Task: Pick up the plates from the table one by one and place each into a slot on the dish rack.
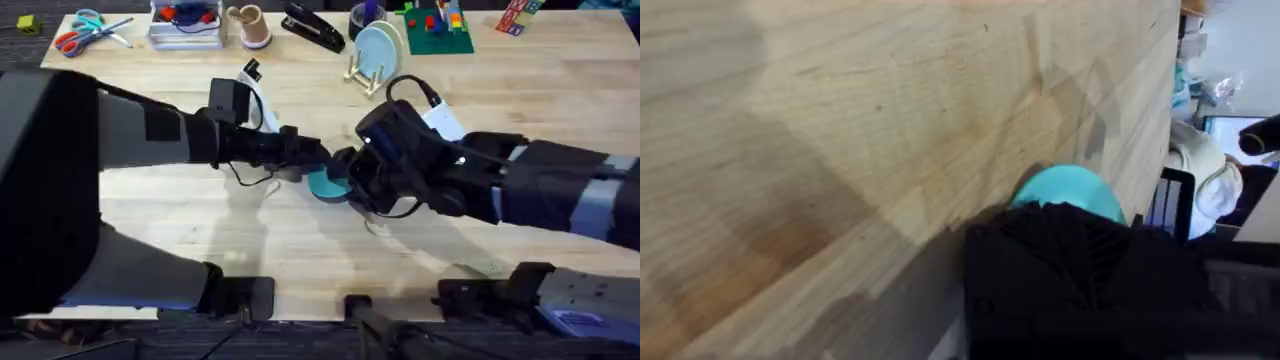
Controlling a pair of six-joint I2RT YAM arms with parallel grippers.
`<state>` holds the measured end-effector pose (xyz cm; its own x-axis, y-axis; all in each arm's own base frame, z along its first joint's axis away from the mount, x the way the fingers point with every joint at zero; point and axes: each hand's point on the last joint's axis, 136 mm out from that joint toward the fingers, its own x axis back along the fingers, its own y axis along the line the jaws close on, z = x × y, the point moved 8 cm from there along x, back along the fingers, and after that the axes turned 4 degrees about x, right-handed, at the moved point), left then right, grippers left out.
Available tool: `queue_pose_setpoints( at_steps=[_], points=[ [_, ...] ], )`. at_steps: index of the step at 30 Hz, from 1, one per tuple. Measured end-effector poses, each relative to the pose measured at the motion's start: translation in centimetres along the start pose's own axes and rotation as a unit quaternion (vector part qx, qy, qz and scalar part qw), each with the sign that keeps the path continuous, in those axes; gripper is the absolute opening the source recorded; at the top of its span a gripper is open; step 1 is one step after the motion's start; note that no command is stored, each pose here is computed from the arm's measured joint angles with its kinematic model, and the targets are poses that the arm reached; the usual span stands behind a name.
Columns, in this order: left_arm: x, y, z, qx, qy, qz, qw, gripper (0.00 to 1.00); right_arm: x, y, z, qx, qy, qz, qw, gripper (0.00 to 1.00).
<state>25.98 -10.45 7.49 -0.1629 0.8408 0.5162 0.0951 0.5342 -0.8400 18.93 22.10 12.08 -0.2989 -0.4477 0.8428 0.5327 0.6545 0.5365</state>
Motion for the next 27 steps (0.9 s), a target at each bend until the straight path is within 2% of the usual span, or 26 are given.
queue_pose_setpoints(
  at_steps=[5, 9, 23, 27],
  points=[
    [0.0, 0.0, 0.0, 0.000, 0.000, 0.000, 1.000, 0.040, 0.1, 0.1, 0.0, -0.004, 0.000, -0.003, 1.000, 0.152],
    [0.1, 0.0, -0.1, -0.001, -0.002, 0.000, 1.000, 0.040, 0.6, 0.8, 0.0, -0.006, -0.001, -0.026, 1.000, 0.055],
    [0.1, 0.0, -0.2, -0.003, -0.003, 0.001, 1.000, 0.041, 0.8, 0.9, 0.0, -0.006, -0.002, -0.031, 1.000, 0.032],
    [0.1, -0.1, -0.3, -0.007, -0.006, -0.002, 1.000, 0.040, 1.4, 1.1, -0.2, 0.011, -0.017, -0.039, 0.999, 0.031]
  ],
)
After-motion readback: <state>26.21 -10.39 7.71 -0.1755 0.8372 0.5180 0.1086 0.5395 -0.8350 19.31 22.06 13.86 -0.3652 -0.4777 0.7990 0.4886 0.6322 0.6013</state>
